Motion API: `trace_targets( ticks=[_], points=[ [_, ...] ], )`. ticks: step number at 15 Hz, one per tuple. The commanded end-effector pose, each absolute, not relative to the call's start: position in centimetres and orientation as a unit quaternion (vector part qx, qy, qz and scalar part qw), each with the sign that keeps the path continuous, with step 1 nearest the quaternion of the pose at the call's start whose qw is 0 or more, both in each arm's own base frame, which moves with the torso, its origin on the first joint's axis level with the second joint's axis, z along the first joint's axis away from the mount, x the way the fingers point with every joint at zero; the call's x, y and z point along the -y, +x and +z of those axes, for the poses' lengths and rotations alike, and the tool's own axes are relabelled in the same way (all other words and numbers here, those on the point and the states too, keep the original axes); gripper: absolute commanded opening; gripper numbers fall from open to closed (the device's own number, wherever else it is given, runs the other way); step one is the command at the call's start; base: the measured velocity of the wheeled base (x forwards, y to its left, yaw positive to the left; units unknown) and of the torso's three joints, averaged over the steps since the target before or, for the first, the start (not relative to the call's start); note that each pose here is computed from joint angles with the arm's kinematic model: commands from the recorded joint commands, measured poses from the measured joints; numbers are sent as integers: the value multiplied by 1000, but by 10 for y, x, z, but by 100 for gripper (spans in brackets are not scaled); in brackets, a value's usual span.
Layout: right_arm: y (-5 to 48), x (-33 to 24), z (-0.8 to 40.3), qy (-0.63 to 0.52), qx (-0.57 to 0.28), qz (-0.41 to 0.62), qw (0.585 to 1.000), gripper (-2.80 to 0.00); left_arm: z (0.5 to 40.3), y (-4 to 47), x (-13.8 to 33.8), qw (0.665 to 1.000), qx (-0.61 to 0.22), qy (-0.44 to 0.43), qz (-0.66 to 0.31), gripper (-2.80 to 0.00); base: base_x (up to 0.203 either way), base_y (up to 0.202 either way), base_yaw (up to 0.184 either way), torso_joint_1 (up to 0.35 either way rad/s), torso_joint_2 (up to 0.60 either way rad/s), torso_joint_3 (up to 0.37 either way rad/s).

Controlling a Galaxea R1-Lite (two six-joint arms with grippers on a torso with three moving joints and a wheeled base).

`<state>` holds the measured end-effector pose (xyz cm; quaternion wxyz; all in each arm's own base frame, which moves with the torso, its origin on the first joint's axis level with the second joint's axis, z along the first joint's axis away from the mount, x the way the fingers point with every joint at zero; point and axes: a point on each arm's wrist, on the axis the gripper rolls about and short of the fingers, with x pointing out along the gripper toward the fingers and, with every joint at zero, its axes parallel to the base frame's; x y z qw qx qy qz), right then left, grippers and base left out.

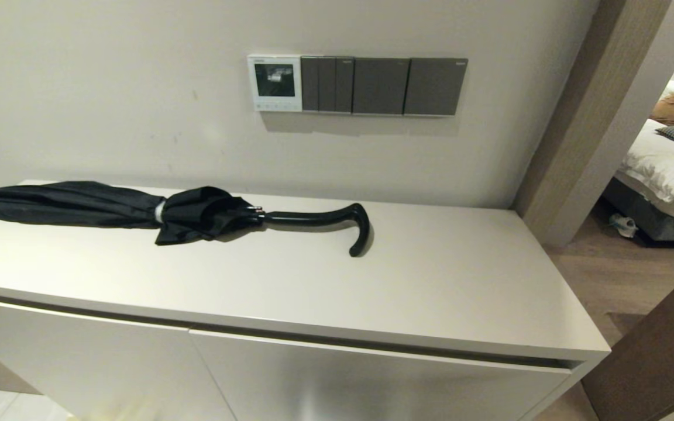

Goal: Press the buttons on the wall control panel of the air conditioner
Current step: Turn on the central air conditioner

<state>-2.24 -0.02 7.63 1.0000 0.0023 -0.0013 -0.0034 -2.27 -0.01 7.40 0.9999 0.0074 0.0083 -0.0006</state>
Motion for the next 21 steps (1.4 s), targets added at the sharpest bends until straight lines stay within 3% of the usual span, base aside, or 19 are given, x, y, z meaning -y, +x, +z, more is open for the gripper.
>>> trace_targets(
  ticks=[1, 3, 6, 9, 11, 14, 21],
  points=[
    [-22, 0, 76, 2, 0, -3, 1000, -280, 74, -23, 0, 1000, -8, 8, 0, -280, 0, 0, 0, 0, 0, 0],
    [-22, 0, 76, 2, 0, -3, 1000, -280, 74, -23, 0, 1000, -8, 8, 0, -280, 0, 0, 0, 0, 0, 0],
    [-22, 0, 76, 2, 0, -3, 1000, -280, 109, -33, 0, 998, 61, 5, -2, -280, 0, 0, 0, 0, 0, 0],
    [-22, 0, 76, 2, 0, -3, 1000, -280, 113, -34, 0, 998, 56, 5, -3, -280, 0, 0, 0, 0, 0, 0],
    [-22, 0, 76, 2, 0, -3, 1000, -280, 142, -42, 0, 997, 75, 5, -4, -280, 0, 0, 0, 0, 0, 0],
    [-22, 0, 76, 2, 0, -3, 1000, -280, 152, -42, 0, 997, 71, 5, -6, -280, 0, 0, 0, 0, 0, 0],
    [-22, 0, 76, 2, 0, -3, 1000, -280, 272, 0, 2, 995, 84, -23, -38, -280, 0, 0, 0, 0, 0, 0]
  ],
)
